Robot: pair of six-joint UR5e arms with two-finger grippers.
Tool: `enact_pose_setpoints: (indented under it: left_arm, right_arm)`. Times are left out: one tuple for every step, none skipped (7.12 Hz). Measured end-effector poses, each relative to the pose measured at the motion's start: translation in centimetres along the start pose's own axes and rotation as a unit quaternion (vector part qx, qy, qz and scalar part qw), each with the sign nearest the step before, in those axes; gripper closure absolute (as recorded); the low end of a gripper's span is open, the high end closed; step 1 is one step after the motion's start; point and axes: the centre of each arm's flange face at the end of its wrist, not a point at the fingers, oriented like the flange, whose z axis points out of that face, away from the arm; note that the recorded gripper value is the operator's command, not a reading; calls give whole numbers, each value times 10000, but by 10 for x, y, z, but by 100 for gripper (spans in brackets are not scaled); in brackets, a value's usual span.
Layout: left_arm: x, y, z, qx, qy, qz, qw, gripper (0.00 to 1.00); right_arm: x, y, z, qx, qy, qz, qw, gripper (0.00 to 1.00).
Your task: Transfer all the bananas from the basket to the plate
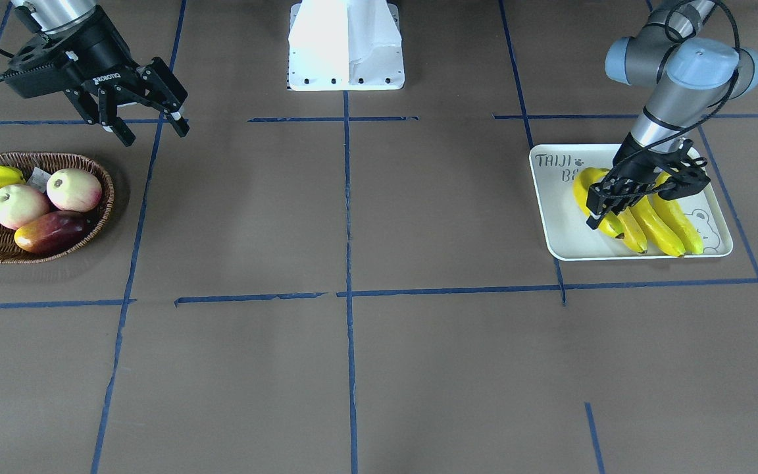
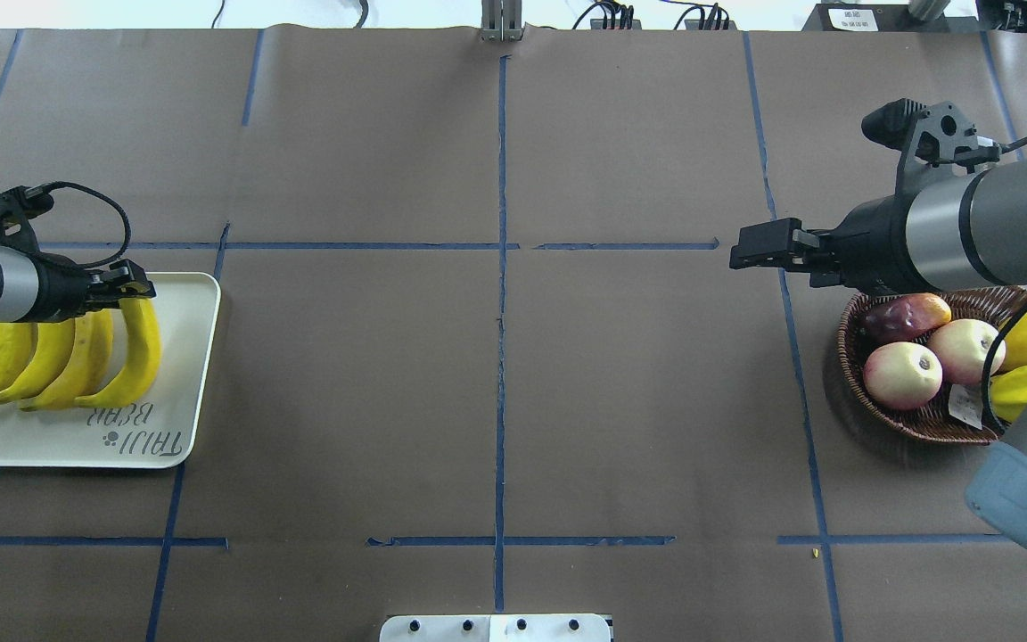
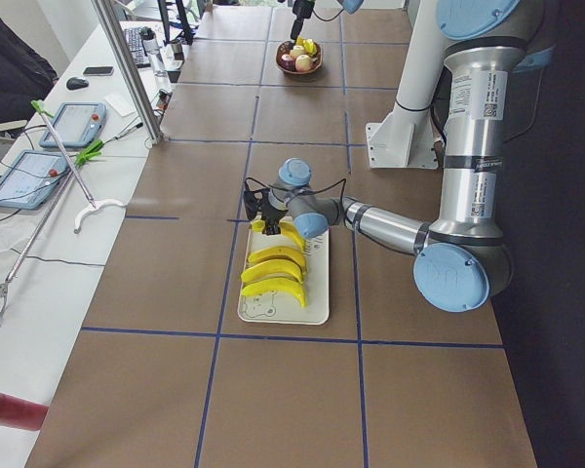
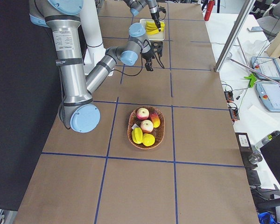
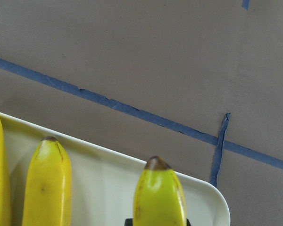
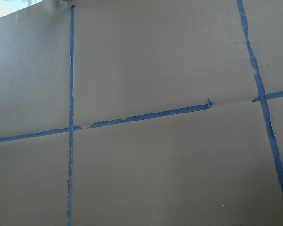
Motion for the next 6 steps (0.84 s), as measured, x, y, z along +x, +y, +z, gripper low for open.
enact_pose_setpoints:
  left_arm:
    - [1,2,1,-11,4,15,10000,0]
    - [1,3,1,-14,10,22,10000,0]
    - [4,4,-1,-15,52,39,10000,0]
    - [12,5,-7,-47,146,97,9998,0]
    - [19,2,-21,-187,261,226,9992,0]
    - [20,-15,-43,-370,278,403,9981,0]
  right_arm:
    - [3,-5,-1,-5,18,13,10000,0]
    - [13,-17,-2,-77,53,21,10000,0]
    - [33,-38,-3,-199,126,-21,9997,0]
    - [61,-61,-4,-268,249,-183,9992,0]
    - [100,-86,-7,-317,418,-439,9977,0]
    - [147,-110,-11,-409,572,-715,9950,0]
